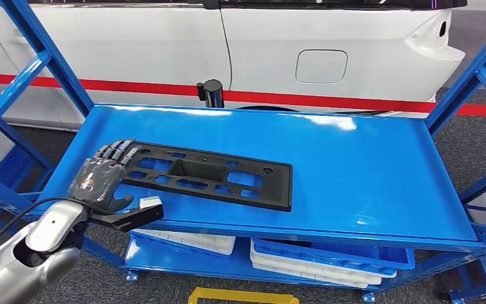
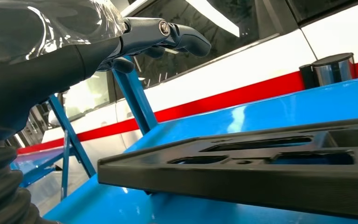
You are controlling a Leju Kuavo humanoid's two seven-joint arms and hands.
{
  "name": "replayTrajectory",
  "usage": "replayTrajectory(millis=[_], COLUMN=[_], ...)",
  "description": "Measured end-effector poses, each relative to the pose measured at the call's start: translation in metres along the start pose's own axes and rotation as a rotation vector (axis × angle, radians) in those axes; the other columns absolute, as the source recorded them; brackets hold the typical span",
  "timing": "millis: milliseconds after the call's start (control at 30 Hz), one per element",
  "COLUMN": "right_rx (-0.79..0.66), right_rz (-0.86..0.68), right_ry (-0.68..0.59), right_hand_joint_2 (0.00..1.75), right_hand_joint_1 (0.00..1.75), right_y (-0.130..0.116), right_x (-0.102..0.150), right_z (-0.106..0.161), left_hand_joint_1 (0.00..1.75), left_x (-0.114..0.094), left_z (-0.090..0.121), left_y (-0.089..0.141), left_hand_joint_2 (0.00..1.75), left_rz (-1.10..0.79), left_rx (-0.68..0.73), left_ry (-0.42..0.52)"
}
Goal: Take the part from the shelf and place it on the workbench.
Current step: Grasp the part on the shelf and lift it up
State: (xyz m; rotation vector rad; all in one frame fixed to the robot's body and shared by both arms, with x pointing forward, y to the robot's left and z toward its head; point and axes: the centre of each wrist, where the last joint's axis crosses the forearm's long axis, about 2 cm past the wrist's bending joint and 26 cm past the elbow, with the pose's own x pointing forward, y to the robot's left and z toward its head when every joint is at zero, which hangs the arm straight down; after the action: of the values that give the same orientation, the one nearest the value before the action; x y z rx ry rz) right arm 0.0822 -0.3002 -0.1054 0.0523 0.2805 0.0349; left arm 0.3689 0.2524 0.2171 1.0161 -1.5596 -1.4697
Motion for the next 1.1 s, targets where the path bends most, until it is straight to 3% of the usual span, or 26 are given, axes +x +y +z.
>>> replayTrajectory(millis=[1100], right_rx=[-0.004], right_rz=[0.01], right_ry=[0.002], right_hand_joint_2=[0.0], right_hand_joint_1=[0.0], right_y=[0.0], right_x=[-0.001], right_z=[0.0], left_hand_joint_1=[0.0], left_x=[0.001], left_z=[-0.003], left_y=[-0.021], left_hand_joint_2=[1.75], left_rz=[0.051], left_rx=[-0.055], left_ry=[0.036])
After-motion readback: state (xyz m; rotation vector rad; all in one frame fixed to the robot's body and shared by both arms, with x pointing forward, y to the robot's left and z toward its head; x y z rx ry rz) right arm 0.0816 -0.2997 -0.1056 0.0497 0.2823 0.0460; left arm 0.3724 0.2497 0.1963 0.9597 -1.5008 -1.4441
